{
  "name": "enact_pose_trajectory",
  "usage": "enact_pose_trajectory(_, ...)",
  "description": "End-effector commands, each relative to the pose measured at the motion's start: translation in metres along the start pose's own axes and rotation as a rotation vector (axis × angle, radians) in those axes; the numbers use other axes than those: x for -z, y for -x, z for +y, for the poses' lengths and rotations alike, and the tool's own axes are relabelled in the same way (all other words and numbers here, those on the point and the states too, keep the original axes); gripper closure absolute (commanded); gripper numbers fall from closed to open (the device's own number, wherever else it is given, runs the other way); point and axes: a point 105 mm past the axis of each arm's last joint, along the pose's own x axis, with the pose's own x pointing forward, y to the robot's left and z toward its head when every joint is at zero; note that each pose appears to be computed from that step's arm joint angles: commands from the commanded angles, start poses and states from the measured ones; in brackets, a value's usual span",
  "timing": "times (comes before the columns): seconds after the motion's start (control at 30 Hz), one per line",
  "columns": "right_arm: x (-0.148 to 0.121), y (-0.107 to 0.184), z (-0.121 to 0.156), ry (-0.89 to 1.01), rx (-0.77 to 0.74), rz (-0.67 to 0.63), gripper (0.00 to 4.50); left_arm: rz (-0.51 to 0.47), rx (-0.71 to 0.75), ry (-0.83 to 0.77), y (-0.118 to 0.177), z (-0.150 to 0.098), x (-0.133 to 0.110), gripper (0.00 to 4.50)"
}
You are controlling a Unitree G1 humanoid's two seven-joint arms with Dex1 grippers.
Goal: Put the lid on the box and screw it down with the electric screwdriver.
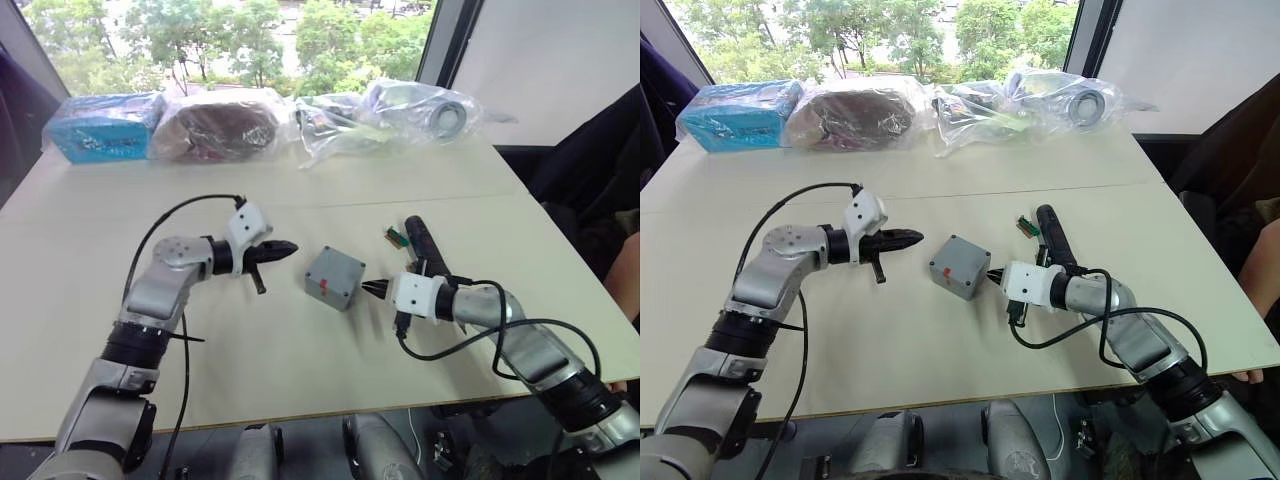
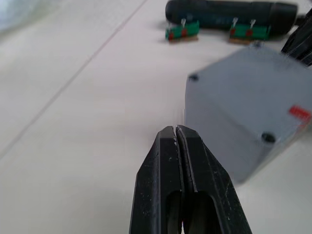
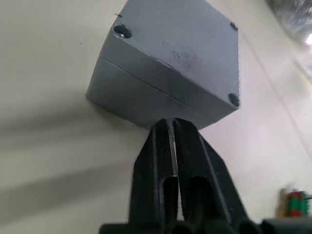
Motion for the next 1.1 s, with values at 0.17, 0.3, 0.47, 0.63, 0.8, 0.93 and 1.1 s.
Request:
enact_pose_trajectory(0.17, -0.019, -0.005, -0.003, -0.028, -0.001, -0.026, 4.41, 0.004, 0.084, -0.016, -0.018, -0.021, 0.006, 4.50)
enact_pose_trajectory(0.3, -0.026, -0.012, -0.003, -0.022, -0.022, -0.042, 4.41, 0.006, 0.142, -0.008, -0.020, -0.031, 0.006, 4.50)
enact_pose_trajectory(0.47, -0.037, -0.020, 0.000, -0.008, -0.061, -0.078, 4.41, 0.013, 0.204, 0.010, -0.010, -0.039, 0.005, 4.50)
enact_pose_trajectory(0.63, -0.044, -0.026, 0.002, -0.003, -0.095, -0.100, 4.41, 0.023, 0.224, 0.016, 0.000, -0.044, 0.005, 4.50)
enact_pose_trajectory(0.8, -0.047, -0.032, 0.003, 0.010, -0.111, -0.111, 4.41, 0.026, 0.216, 0.026, 0.009, -0.044, 0.004, 4.50)
enact_pose_trajectory(0.93, -0.047, -0.034, 0.002, 0.017, -0.116, -0.111, 4.41, 0.026, 0.215, 0.032, 0.011, -0.045, 0.003, 4.50)
enact_pose_trajectory(1.1, -0.042, -0.033, 0.006, 0.030, -0.140, -0.089, 4.41, 0.040, 0.204, 0.028, 0.014, -0.044, 0.005, 4.50)
